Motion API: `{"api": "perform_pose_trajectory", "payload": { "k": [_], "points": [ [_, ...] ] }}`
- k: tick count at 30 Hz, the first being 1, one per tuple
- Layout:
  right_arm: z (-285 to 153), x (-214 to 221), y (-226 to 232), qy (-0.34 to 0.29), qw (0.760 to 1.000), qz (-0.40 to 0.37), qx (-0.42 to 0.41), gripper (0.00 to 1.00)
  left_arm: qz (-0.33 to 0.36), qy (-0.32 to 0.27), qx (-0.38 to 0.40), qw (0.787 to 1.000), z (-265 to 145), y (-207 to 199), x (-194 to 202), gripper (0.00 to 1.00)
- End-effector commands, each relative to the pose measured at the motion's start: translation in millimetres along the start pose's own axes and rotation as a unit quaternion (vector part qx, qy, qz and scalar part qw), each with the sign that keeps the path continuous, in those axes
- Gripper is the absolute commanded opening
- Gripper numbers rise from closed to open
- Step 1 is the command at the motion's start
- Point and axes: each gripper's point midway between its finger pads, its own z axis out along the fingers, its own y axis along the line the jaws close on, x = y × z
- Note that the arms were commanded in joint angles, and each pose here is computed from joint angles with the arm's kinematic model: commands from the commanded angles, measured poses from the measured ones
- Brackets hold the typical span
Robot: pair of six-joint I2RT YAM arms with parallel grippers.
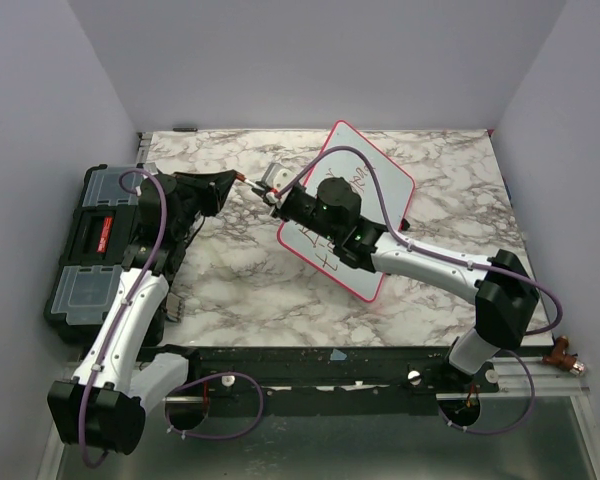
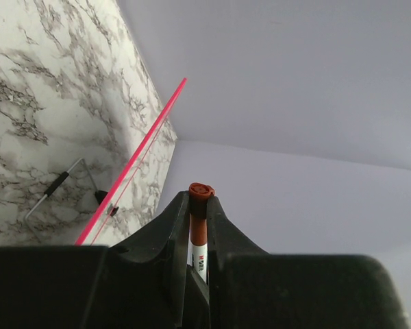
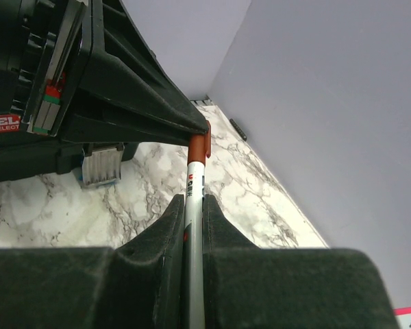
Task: Write a sentence on the whiteboard
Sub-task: Insert the whiteboard marker into the pen cap.
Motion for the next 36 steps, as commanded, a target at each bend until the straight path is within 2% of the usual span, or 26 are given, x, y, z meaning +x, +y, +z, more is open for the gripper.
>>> {"api": "perform_pose_trajectory", "payload": {
  "k": [1, 7, 24, 27, 36],
  "points": [
    [3, 10, 33, 0.002, 0.999, 0.019, -0.04, 0.01, 0.024, 0.189, 0.056, 0.98, -39, -32, 82, 0.0],
    [-6, 1, 36, -0.006, 0.996, 0.074, -0.039, 0.01, 0.035, 0.195, 0.101, 0.975, -44, -39, 84, 0.0],
    [-20, -21, 45, -0.021, 0.984, 0.165, -0.064, 0.01, 0.051, 0.209, 0.132, 0.968, -59, -43, 96, 0.0],
    [-22, -25, 45, -0.012, 0.982, 0.175, -0.068, 0.08, 0.057, 0.21, 0.137, 0.966, -62, -48, 98, 0.0],
    [-36, -38, 39, -0.008, 0.98, 0.187, -0.067, 0.41, 0.063, 0.183, 0.143, 0.971, -69, -48, 91, 0.0]
  ]
}}
